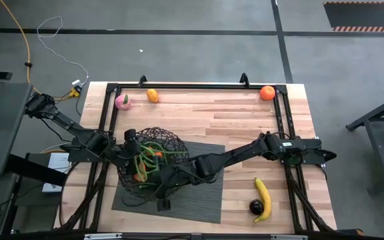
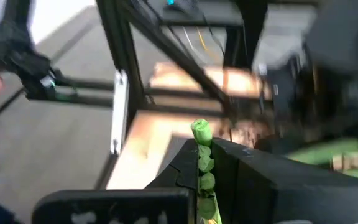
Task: Build produce basket
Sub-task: Put the green string beans into the black wire basket
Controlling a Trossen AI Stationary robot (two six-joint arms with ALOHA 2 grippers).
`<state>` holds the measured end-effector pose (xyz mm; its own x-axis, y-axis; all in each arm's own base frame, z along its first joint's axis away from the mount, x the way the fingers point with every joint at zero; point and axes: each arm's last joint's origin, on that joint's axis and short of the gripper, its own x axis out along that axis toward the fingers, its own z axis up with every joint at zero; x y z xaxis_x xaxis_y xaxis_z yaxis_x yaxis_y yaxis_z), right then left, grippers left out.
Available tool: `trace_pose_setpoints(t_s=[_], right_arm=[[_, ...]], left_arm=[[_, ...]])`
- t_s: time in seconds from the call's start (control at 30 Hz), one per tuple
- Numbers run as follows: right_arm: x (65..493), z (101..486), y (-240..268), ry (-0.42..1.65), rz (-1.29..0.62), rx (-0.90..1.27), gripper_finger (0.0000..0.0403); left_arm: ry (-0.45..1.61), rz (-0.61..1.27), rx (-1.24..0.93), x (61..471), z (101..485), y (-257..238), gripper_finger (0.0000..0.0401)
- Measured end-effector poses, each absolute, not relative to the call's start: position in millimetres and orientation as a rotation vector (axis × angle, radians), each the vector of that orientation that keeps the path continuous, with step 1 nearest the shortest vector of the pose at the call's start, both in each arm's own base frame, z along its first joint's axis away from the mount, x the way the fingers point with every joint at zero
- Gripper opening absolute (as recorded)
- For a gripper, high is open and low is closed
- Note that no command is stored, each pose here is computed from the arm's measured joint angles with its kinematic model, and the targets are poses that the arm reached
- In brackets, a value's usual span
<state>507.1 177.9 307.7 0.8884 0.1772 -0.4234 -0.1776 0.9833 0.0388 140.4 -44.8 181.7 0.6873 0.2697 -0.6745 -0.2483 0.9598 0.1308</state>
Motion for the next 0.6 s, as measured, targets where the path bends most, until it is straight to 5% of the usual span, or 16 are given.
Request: trace_pose_setpoints(t_s=[0.6], right_arm=[[492, 291, 131, 0.725, -0.262, 0.246, 0.0003]], left_arm=[[0.832, 0.247, 0.05, 136, 178, -44, 0.0221]])
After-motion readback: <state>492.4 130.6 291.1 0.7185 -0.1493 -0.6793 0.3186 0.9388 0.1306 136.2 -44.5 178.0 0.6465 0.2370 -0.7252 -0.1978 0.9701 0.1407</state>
